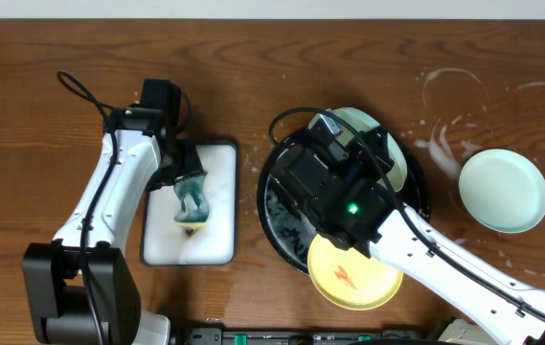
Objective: Clean dirty plates on tray and stack at the side
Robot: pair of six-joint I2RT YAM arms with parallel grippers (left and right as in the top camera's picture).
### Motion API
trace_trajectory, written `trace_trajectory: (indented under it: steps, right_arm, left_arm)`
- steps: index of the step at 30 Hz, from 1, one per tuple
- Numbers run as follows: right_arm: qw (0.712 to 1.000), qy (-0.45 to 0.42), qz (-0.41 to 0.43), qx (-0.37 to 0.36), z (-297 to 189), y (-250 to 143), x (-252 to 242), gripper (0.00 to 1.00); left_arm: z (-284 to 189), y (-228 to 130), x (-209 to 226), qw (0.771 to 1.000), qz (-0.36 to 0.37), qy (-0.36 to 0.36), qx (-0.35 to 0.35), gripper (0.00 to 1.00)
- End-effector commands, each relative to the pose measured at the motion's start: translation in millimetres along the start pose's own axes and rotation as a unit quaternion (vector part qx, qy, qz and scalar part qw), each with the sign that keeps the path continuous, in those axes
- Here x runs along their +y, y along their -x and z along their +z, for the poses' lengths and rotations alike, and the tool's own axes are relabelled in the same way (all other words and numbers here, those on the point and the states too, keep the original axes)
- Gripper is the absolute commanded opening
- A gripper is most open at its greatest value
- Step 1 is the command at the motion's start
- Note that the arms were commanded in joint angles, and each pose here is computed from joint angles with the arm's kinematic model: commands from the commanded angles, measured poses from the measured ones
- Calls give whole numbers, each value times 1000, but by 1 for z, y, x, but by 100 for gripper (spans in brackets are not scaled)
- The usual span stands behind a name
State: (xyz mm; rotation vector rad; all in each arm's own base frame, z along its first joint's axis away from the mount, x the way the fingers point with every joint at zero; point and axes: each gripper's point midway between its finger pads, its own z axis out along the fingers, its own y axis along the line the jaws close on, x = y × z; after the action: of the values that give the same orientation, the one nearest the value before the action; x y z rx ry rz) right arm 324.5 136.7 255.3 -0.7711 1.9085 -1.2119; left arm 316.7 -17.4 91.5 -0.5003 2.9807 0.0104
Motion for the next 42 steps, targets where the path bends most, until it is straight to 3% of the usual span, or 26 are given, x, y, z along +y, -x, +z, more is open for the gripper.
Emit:
trace_trajectory:
  steps: [1,9,15,42]
  right_arm:
    - [1000,-18,12,-4,-5,0,-15,1]
    - [999,-14,45,-4,-4,0,-14,1]
    - [996,41,76,-8,1,2,3,1]
    - [997,39,68,-3,1,-1,3,1]
  left_arm:
    - [-3,2,2,1000,-4,4,-7,78]
    - [-3,2,2,1000,-4,4,-7,79]
    - [-3,2,2,1000,-4,4,-7,80]
    - [-3,2,2,1000,-4,4,-7,80]
